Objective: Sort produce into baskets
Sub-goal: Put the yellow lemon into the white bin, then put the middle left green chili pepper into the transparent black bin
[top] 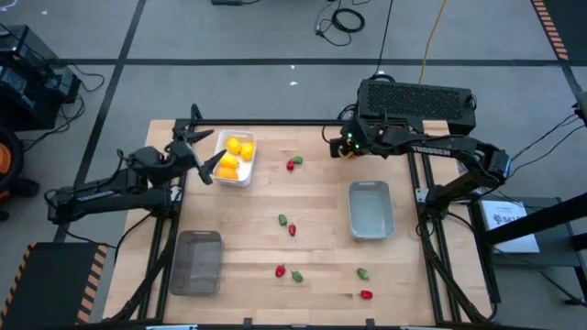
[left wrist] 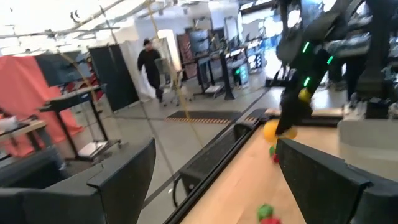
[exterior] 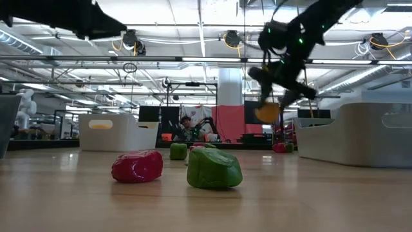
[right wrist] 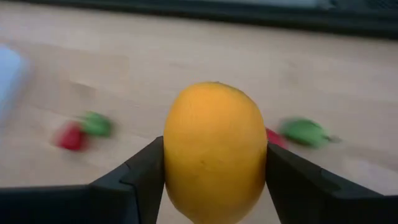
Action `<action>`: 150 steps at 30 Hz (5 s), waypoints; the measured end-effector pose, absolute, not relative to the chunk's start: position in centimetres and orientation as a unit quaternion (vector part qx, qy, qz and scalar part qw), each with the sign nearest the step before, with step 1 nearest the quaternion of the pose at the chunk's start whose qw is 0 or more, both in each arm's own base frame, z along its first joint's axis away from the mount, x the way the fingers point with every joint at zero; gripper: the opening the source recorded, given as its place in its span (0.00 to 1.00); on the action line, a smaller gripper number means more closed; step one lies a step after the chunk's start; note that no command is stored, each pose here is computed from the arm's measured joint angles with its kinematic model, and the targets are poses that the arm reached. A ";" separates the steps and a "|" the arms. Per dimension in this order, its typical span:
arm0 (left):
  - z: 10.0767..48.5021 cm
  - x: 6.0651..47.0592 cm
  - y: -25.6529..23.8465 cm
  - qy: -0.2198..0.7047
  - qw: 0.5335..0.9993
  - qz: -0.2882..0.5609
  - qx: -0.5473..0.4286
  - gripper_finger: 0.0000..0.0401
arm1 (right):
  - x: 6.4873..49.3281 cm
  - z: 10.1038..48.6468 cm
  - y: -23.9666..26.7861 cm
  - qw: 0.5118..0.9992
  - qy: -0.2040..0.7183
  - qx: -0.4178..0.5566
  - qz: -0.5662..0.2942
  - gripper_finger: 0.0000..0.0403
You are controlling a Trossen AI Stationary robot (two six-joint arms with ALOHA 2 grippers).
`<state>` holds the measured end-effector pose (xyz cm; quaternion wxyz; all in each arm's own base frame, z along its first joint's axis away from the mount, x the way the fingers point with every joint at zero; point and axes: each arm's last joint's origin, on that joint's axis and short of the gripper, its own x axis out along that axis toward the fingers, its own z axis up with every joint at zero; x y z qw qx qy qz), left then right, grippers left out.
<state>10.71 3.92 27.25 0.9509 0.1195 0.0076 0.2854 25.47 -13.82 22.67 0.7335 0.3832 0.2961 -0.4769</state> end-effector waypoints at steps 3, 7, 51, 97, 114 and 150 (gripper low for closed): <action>26.9 10.8 4.5 0.027 0.944 0.305 0.119 0.85 | 27.3 24.2 -13.1 0.780 0.243 0.373 -0.440 0.56; 26.5 11.1 5.4 0.052 0.934 0.333 0.115 0.85 | 29.9 25.9 -12.0 0.842 0.137 0.362 -0.375 0.56; 25.4 11.3 8.4 0.121 0.905 0.399 0.080 0.85 | 52.5 20.2 -10.8 0.948 0.033 0.216 -0.233 0.57; 23.8 17.3 3.7 0.109 0.992 0.039 -0.046 0.85 | 34.5 33.2 0.9 0.787 0.472 0.150 -0.369 0.79; 21.3 20.4 -3.4 0.147 0.981 0.029 -0.120 0.85 | 36.5 26.2 9.6 0.900 0.386 -0.017 -0.201 0.79; 12.1 30.7 -4.1 0.366 0.929 0.009 0.046 0.85 | 36.5 25.0 10.5 0.910 0.398 -0.003 -0.117 0.79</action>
